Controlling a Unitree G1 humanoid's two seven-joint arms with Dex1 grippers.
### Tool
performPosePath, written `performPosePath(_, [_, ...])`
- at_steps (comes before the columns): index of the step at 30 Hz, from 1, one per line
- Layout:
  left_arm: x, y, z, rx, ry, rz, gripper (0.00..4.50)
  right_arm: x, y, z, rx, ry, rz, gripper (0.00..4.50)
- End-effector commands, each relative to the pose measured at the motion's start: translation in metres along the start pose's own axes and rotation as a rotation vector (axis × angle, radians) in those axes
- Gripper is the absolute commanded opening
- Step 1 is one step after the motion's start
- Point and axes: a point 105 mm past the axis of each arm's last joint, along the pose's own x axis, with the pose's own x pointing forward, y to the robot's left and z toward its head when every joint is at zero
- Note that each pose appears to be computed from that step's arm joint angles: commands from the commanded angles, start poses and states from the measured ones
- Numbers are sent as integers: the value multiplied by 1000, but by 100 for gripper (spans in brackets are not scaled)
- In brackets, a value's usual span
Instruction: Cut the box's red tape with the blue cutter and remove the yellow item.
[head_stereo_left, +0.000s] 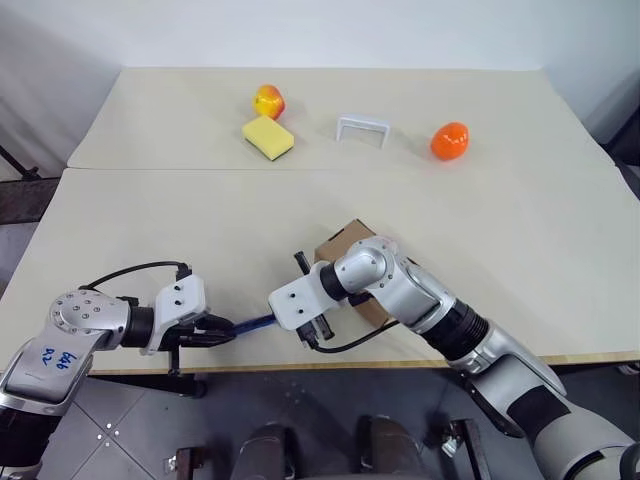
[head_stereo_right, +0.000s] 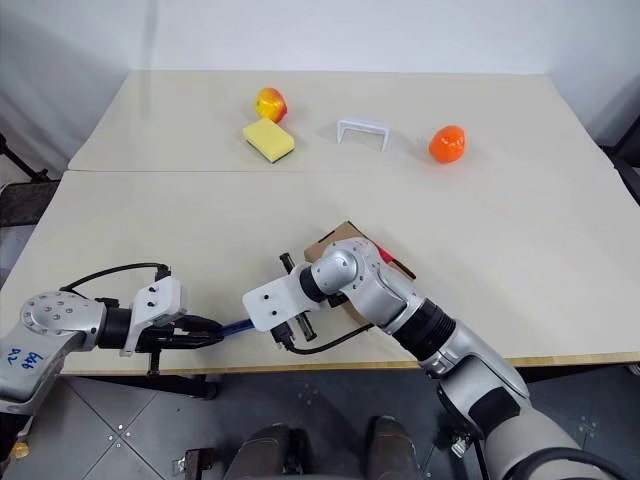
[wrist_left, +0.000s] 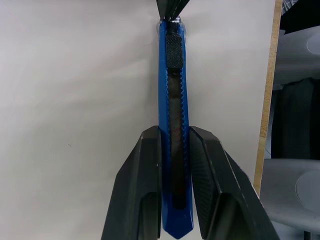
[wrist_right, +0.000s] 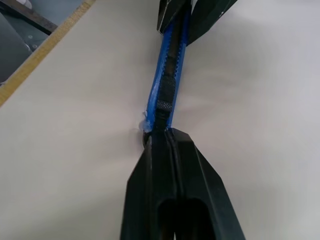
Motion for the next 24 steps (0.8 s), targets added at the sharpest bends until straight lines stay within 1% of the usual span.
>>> performPosePath(1, [4,-4,-4,-13,13,-21,69,9,7,2,-29,-6,36,4])
performPosePath(9, [4,-4,-4,-17,12,-16,69,24,9,11,-43,-43,62,4])
performPosePath(14, [4,-3,-4,-18,10,-12,69,34,4,19,-52,-64,55,4])
performPosePath(24, [5,-2,-5,-25,4,1,69,37,-1,28,-48,-102,50,4])
